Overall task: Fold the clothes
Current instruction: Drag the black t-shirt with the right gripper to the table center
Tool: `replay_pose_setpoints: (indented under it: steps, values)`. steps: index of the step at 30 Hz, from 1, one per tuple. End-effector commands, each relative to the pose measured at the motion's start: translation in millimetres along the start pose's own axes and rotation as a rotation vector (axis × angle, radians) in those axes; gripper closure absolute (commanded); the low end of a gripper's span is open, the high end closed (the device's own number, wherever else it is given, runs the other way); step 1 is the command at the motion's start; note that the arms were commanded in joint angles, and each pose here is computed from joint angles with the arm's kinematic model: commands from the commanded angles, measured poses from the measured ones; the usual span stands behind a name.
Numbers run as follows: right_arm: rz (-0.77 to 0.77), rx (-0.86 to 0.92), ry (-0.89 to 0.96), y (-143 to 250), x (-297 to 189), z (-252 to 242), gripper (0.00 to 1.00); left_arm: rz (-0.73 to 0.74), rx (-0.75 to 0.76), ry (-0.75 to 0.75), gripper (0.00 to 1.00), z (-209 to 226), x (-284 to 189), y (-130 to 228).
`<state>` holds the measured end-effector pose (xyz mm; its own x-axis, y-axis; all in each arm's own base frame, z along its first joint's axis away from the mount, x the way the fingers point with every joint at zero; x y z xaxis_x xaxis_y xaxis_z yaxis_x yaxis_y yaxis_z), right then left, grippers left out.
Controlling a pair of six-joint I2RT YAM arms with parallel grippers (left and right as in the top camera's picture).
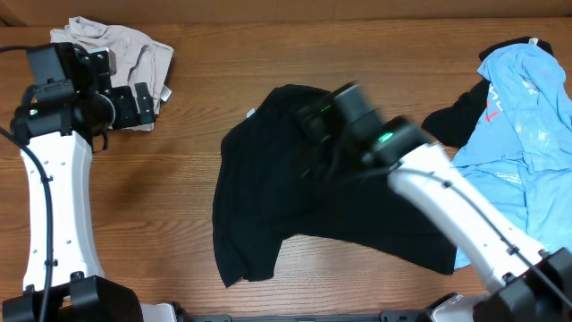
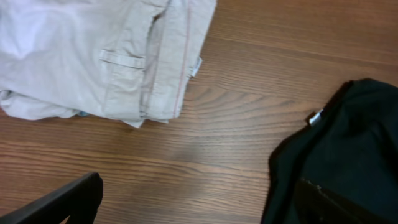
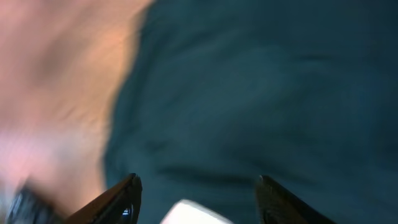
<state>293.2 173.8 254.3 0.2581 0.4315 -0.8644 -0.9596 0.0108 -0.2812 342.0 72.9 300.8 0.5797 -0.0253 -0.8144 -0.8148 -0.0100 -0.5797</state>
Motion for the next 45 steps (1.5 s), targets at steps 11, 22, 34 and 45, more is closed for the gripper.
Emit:
replay_pose_setpoints:
  steps: [11, 22, 34, 45]
  values:
    - [0.020, 0.228, 0.229, 0, 47, -113, 0.46, 0.026, 0.074, 0.056, 0.00, -23, 14, -6]
    - [0.001, 0.255, 0.266, 5, 98, -138, 0.53, 0.114, 0.060, 0.072, 0.00, -21, 33, 3]
    - [-0.418, 0.132, 0.236, -82, 62, -111, 0.96, 0.106, 0.062, 0.070, 0.00, -21, 34, 1]
    - [-0.822, 0.107, 0.264, -148, 21, -127, 0.96, 0.094, 0.062, 0.108, 0.00, -24, 34, 0]
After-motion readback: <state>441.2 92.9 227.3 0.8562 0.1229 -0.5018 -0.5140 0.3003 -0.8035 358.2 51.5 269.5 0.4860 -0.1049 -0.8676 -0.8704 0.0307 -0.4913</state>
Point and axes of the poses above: each gripper's point midway between its finger pads, its own x axis out along the fingers, its own z axis along the line the jaws close on, y = z × x, the point moved 10 cm from there along -x, back along the fingers, and after that the axes turned 9 degrees about x, right-handed, at the moved point
